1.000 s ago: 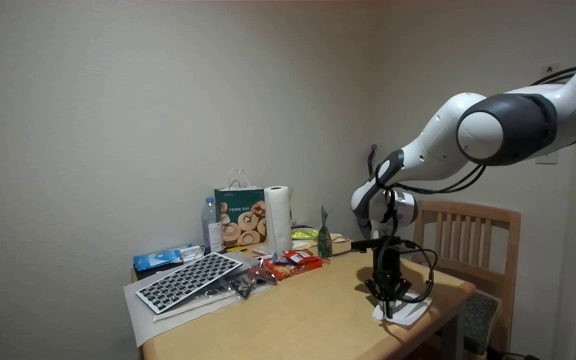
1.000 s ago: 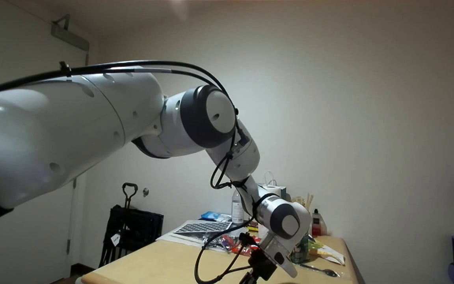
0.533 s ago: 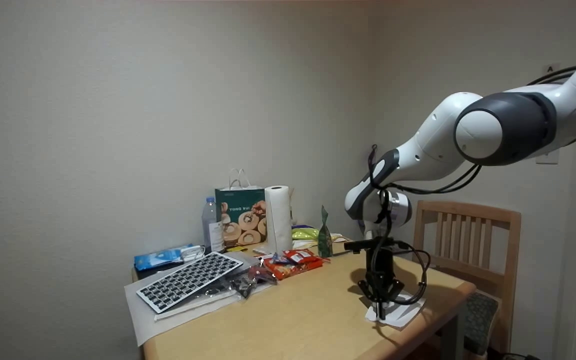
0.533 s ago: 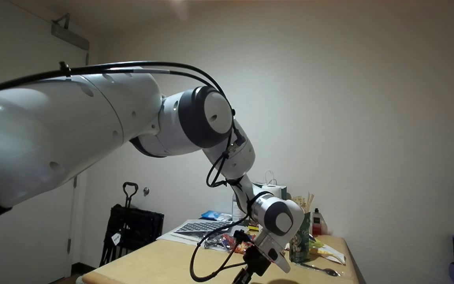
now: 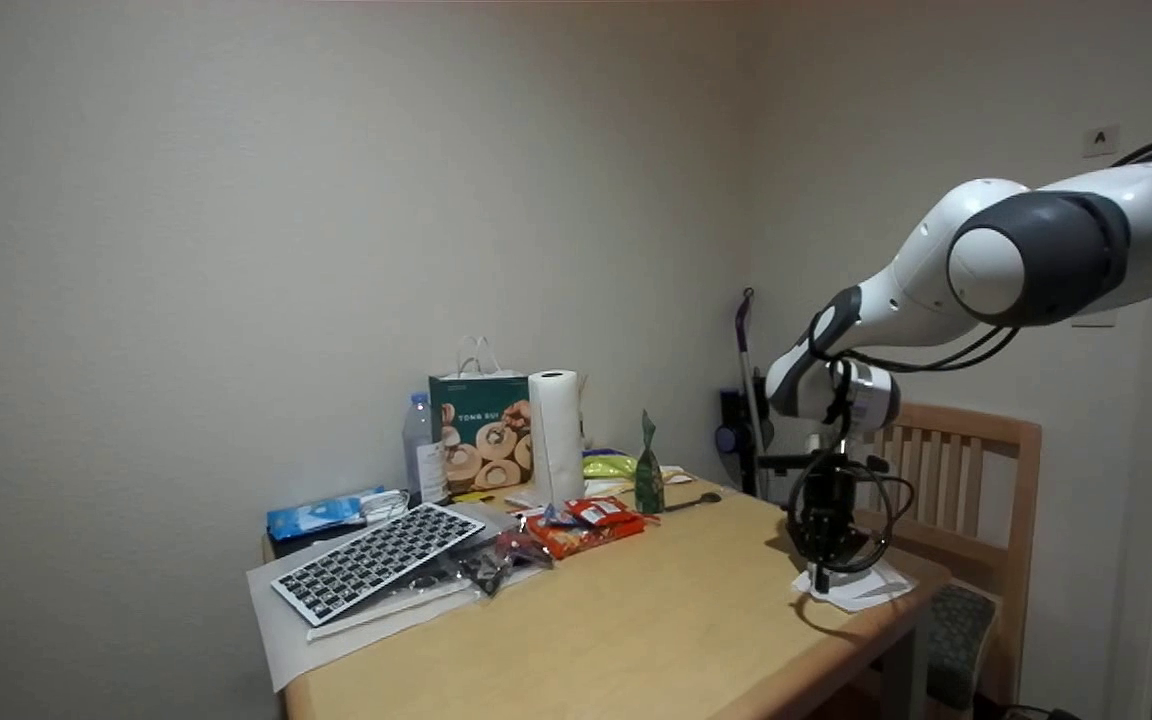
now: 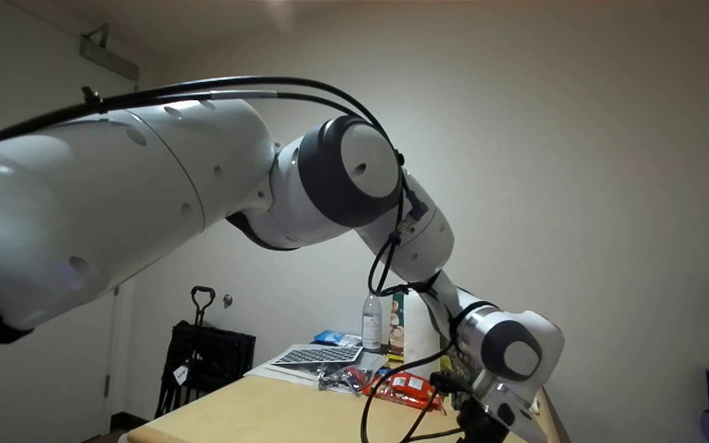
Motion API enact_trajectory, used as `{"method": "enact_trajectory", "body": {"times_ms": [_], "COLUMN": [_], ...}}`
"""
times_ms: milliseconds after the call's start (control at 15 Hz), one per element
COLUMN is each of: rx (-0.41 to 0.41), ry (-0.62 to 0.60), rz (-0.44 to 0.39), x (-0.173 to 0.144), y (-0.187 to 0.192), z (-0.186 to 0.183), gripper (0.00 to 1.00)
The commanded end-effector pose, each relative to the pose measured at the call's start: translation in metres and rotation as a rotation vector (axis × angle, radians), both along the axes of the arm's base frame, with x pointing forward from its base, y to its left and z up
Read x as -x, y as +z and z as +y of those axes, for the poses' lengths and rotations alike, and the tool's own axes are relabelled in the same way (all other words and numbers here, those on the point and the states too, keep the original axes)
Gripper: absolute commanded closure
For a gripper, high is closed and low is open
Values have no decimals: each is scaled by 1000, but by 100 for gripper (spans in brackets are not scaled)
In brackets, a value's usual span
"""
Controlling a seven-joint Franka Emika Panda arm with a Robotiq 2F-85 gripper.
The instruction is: Use the white napkin to wipe the table
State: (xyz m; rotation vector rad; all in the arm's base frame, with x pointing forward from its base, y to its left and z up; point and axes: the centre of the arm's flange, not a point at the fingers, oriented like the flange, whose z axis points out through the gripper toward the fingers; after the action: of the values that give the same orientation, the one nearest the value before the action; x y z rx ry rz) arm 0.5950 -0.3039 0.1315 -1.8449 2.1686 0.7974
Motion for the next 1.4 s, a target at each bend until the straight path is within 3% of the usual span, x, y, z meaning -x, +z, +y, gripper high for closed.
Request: {"method": "enact_trajectory", "body": {"times_ms": [0, 200, 333, 533, 800, 867, 1000, 1333], "rx": [-2, -5, 66, 158, 205, 193, 200, 240], "ry": [-24, -30, -70, -210, -400, -303, -355, -404], "rz": [-3, -5, -31, -61, -50, -53, -52, -10], "x": [6, 6, -9, -15, 4, 5, 16, 20], "y": [0, 1, -5, -3, 0, 12, 12, 10], "z": [-12, -13, -20, -66, -130, -103, -127, -138], "gripper": [98, 100, 100, 100, 100, 98, 98, 100]}}
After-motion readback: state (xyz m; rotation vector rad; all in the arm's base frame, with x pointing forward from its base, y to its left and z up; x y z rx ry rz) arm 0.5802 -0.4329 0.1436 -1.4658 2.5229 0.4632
